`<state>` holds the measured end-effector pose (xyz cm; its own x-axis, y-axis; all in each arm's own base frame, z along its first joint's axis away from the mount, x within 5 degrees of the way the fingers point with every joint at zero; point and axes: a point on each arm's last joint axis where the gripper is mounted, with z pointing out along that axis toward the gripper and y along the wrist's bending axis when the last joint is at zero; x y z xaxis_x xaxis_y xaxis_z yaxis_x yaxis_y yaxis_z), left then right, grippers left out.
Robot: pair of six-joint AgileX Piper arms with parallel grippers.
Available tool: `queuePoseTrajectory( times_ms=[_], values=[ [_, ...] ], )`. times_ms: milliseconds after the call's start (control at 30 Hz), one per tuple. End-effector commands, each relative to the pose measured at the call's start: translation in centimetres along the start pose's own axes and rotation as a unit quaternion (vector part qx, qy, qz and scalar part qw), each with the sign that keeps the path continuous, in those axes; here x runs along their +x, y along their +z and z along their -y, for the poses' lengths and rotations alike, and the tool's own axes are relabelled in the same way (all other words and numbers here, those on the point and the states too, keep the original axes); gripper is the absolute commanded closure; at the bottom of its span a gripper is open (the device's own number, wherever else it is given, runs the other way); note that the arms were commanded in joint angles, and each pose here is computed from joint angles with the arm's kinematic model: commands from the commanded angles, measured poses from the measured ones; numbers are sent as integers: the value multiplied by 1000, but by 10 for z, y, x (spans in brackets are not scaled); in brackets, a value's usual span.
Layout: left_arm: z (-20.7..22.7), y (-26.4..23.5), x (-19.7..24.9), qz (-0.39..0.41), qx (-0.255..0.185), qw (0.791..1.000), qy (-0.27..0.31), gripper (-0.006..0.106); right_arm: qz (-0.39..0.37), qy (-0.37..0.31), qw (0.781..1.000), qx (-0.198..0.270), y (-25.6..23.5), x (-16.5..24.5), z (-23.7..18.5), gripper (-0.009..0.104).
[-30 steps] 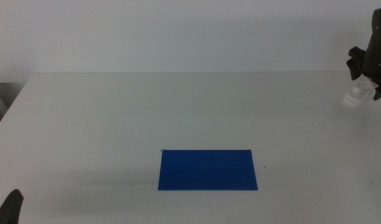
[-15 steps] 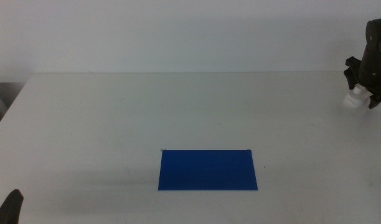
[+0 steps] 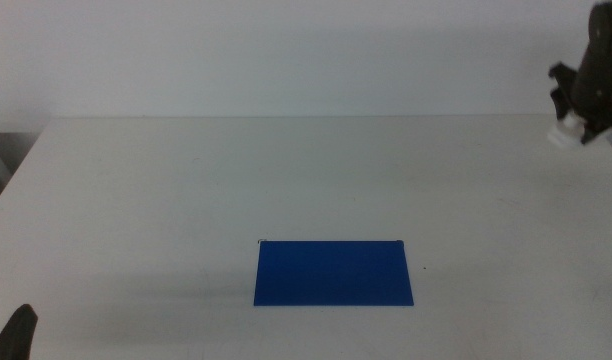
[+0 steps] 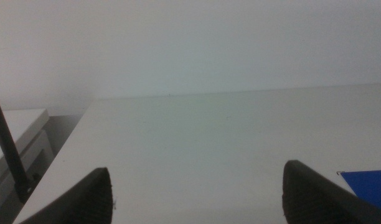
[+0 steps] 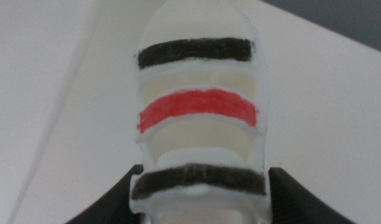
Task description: Use one arm to grab the shoe from the table and place it on the mat.
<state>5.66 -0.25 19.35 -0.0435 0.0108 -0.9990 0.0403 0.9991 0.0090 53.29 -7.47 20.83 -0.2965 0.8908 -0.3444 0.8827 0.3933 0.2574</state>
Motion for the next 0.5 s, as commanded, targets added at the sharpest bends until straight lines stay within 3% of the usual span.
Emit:
queuePoseTrajectory(
  times_ms=[0,167,467],
  values=[
    [0,-1,-6,44,-1,999,-7,7,38,-7,999,-29,-76,-7,-6,98],
    [0,-1,-6,44,-1,999,-7,7,25,2,1000,-17,-109,19,0,98],
    [0,-1,-6,44,-1,999,-7,7,22,-39,998,-35,-185,88,12,98]
  ],
)
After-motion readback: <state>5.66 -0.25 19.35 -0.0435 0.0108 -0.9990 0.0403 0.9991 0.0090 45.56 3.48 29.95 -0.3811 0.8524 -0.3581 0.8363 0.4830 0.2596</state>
